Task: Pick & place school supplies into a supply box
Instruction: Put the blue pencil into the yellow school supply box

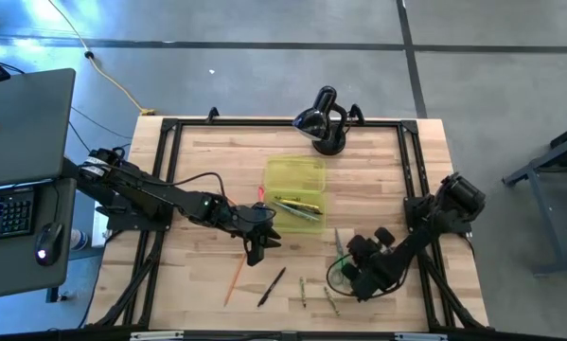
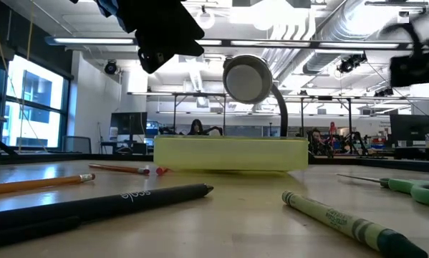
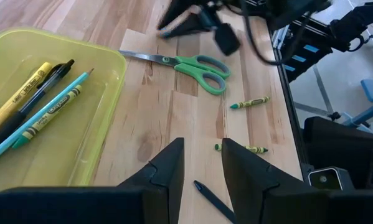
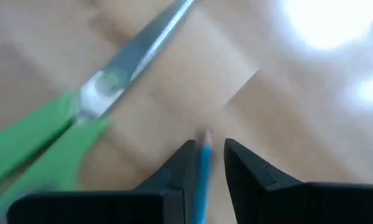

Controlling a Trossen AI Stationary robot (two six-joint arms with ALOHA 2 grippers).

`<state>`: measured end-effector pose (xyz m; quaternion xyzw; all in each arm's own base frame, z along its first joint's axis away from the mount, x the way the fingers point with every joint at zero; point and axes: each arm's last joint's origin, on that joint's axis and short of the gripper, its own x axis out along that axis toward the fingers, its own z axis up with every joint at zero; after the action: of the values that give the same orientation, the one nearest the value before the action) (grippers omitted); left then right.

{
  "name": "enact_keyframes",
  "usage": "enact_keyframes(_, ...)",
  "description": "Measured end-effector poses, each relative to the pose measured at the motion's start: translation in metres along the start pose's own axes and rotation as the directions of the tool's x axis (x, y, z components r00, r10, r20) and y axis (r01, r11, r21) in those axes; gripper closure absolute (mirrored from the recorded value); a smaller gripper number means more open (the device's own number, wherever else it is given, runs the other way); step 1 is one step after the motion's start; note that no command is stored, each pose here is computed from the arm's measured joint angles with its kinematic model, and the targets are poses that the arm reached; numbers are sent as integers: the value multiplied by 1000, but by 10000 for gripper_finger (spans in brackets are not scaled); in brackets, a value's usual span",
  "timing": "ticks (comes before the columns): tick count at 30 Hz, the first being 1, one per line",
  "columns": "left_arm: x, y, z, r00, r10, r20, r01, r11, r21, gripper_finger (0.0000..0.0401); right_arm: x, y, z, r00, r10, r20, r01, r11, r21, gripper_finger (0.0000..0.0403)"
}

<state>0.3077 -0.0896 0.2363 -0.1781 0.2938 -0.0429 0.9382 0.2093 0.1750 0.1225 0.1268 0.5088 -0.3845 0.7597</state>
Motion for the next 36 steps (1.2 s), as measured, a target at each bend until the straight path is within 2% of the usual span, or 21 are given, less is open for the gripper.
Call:
enact_keyframes(6, 0, 0, 0, 1000, 0, 0, 0, 1000, 0, 261, 11, -3, -2, 999, 35, 22, -35, 999, 8, 392)
enact_keyframes(8, 0, 0, 0, 1000, 0, 0, 0, 1000, 0, 261, 20, -7, -6, 998, 58, 34, -58, 998, 18, 396)
enact_keyframes(10, 0, 0, 0, 1000, 0, 0, 0, 1000, 0, 261, 28, -12, -11, 995, 82, 60, -84, 996, 31, 387)
enact_keyframes(13, 0, 0, 0, 1000, 0, 1, 0, 1000, 0, 261, 40, -21, -17, 979, 99, 177, -106, 994, 30, 376)
enact_keyframes(19, 0, 0, 0, 1000, 4, 4, -4, 1000, -1, 261, 53, -30, -24, 937, 138, 321, -126, 990, -58, 375)
enact_keyframes(26, 0, 0, 1, 1000, 0, 15, 0, 1000, -3, 261, 65, -40, -25, 915, 139, 379, -132, 990, -44, 352)
enact_keyframes(32, 0, 0, 1, 1000, 2, 16, -1, 999, -36, 261, 72, -42, -25, 882, 183, 435, -187, 982, -34, 325)
enact_keyframes(36, 0, 0, 1, 1000, 6, 18, -5, 999, -54, 261, 74, -44, -26, 874, 189, 448, -187, 981, -50, 322)
